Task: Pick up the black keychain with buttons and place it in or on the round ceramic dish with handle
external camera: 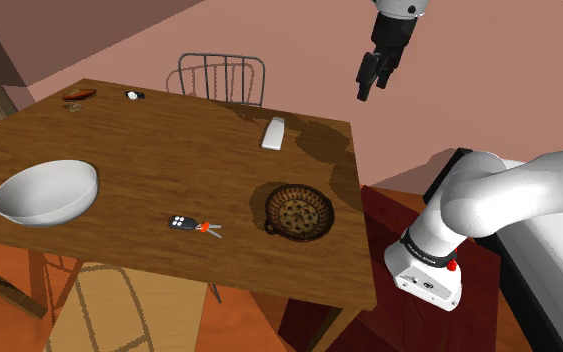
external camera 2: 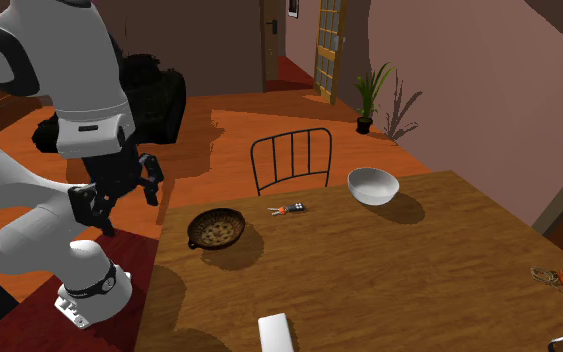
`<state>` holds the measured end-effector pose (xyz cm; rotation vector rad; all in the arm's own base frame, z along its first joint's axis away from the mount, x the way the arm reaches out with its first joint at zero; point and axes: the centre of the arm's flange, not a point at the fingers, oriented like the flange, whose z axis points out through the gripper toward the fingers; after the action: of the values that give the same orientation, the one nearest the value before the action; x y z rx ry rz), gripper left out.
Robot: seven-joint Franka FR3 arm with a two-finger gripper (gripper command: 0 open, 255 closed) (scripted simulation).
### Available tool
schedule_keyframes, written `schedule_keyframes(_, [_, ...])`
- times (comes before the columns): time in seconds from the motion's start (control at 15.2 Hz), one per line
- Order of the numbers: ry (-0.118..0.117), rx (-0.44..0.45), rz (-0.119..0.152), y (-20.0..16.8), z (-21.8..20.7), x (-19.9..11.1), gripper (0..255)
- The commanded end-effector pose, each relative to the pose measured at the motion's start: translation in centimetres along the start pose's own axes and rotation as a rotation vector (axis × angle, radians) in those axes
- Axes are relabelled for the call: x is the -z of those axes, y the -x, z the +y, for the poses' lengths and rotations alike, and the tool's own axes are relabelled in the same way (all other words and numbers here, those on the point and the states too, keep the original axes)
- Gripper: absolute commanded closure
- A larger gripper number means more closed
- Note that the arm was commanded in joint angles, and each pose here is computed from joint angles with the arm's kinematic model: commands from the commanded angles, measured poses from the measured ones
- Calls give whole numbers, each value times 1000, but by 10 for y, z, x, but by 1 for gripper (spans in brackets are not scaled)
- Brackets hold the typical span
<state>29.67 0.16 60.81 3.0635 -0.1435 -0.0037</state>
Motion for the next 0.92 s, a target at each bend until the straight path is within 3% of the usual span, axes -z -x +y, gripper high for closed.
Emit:
schedule_keyframes(0.0, [0,0,0,0,0,0,0])
schedule_keyframes(0.86, [-20,106,29,-53,-140,-75,0])
